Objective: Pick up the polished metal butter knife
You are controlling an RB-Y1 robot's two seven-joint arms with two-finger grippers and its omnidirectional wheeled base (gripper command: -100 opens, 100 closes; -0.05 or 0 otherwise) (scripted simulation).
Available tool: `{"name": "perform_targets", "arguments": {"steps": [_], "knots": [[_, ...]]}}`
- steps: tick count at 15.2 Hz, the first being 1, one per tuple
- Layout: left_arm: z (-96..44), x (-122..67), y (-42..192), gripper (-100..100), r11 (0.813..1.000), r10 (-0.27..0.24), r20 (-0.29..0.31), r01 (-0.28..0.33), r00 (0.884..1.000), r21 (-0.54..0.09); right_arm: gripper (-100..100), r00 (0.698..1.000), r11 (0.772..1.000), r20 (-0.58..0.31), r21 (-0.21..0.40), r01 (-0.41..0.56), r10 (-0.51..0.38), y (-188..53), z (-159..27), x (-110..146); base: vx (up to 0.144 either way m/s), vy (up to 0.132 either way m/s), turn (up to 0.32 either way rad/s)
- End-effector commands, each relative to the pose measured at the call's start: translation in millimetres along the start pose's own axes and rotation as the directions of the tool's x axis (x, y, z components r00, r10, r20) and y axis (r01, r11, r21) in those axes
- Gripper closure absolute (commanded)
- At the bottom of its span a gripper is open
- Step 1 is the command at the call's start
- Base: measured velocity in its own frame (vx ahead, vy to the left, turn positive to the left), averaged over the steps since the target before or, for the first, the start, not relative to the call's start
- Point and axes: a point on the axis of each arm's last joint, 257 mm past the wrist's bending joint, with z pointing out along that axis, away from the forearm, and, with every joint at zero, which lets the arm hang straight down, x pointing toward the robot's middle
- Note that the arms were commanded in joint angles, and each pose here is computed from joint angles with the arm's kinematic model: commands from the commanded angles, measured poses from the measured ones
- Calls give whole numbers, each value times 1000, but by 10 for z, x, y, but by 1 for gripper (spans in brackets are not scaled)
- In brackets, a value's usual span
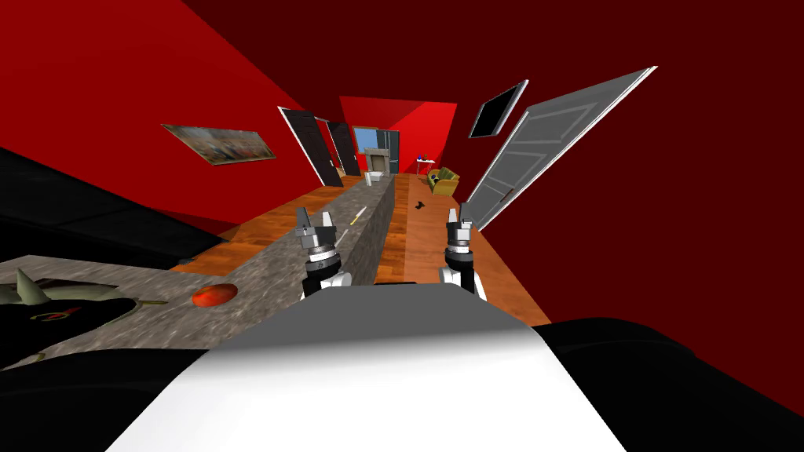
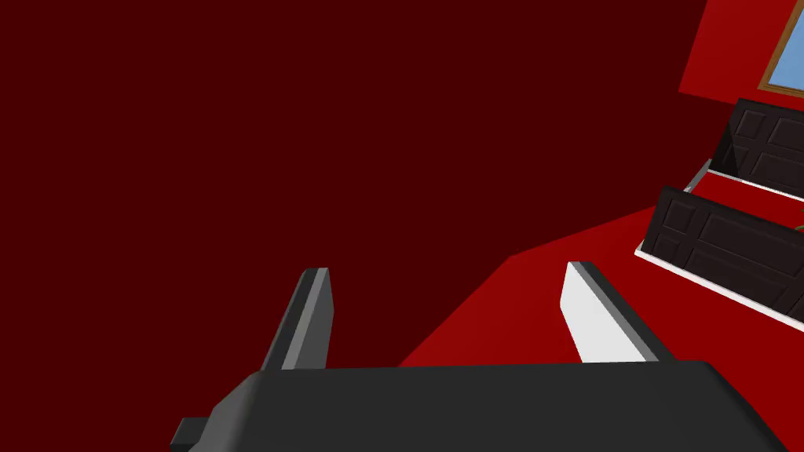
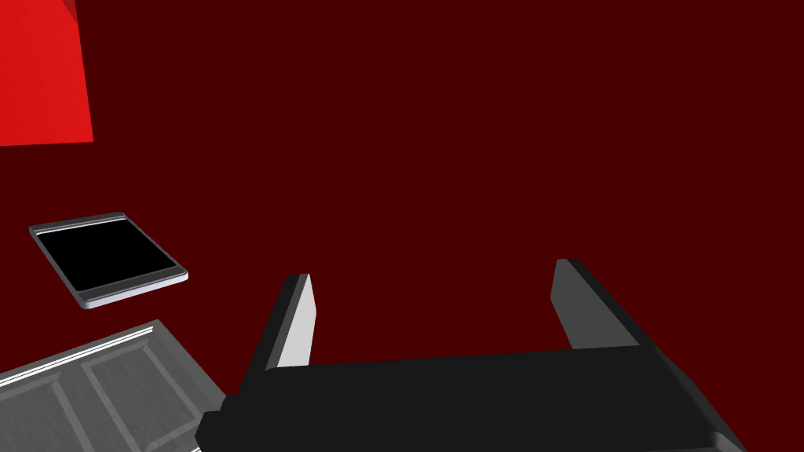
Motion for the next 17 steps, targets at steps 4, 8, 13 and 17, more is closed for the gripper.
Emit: {"name": "perform_targets", "arguments": {"steps": [4, 8, 13, 17], "knots": [[-31, 6, 98, -100, 999, 6, -60, -9, 998, -45, 0, 1000, 1000, 0, 0, 0, 0, 0, 0, 0, 18, -1, -1], [-101, -86, 317, -100, 989, -8, -112, -9, 994, -146, 0, 1000, 1000, 0, 0, 0, 0, 0, 0, 0, 47, 0, -1], [-173, -210, 508, -100, 971, -29, -124, -1, 992, -238, 0, 1000, 1000, 0, 0, 0, 0, 0, 0, 0, 58, -3, -1], [-273, -381, 720, -100, 939, -57, -114, 14, 992, -344, 0, 1000, 1000, 0, 0, 0, 0, 0, 0, 0, 67, -6, -2]]}}
